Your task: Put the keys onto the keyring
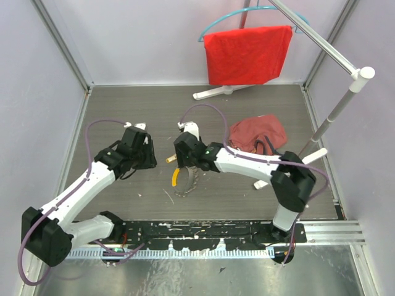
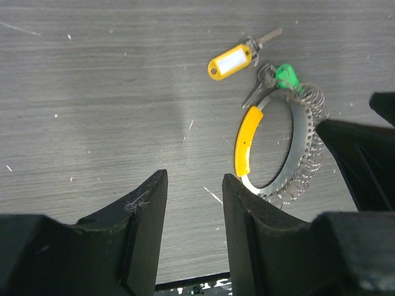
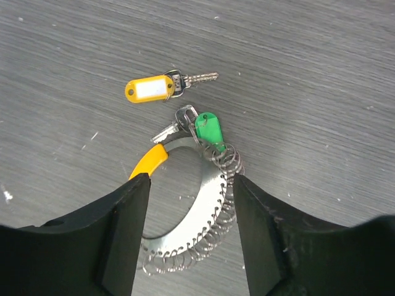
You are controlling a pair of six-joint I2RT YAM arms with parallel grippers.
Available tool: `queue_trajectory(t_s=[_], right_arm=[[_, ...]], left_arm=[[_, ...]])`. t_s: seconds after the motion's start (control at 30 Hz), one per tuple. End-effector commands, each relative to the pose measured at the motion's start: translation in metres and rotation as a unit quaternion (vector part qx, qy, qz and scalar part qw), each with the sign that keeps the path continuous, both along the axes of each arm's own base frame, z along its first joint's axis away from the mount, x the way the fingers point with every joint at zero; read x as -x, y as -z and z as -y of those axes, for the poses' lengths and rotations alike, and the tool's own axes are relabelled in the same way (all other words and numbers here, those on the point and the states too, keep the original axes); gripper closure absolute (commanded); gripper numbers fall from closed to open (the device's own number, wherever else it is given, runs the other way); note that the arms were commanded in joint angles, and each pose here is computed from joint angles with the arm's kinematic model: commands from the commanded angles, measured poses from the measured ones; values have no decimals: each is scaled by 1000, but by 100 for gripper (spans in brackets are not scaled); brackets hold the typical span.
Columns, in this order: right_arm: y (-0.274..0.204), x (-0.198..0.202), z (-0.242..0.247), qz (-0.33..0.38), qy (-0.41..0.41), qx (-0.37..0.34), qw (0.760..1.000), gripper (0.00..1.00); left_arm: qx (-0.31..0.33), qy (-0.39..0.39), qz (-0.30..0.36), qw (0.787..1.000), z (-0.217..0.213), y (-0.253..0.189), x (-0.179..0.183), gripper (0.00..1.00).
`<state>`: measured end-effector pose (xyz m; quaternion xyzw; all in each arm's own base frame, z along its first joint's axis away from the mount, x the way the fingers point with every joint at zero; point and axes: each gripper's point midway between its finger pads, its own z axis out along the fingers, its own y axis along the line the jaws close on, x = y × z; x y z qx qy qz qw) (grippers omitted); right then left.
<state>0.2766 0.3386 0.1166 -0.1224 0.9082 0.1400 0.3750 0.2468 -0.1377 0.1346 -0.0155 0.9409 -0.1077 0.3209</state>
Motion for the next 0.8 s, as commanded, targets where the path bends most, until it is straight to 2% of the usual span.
queue_trajectory(t_s=[0.0,0.13,0.33,0.5,0.77], right_arm=[[-7,-15,-21,1,-11,5,1000,41],[15,-13,-15,-20,-27,60,998,46],[32,-13,-21,-45,-65,72,994,51],[34,-22,-32,-38,-90,82,992,56],[48,-37,-15,-54,-71,111,990,62]], left_arm=[[21,13,-18,1000,7,9,10,52],[19,19,-15,1000,5,12,13,52],[14,22,-19,999,5,19,13,52],[23,27,-24,999,9,22,14,52],[15,30,-27,999,7,26,15,52]])
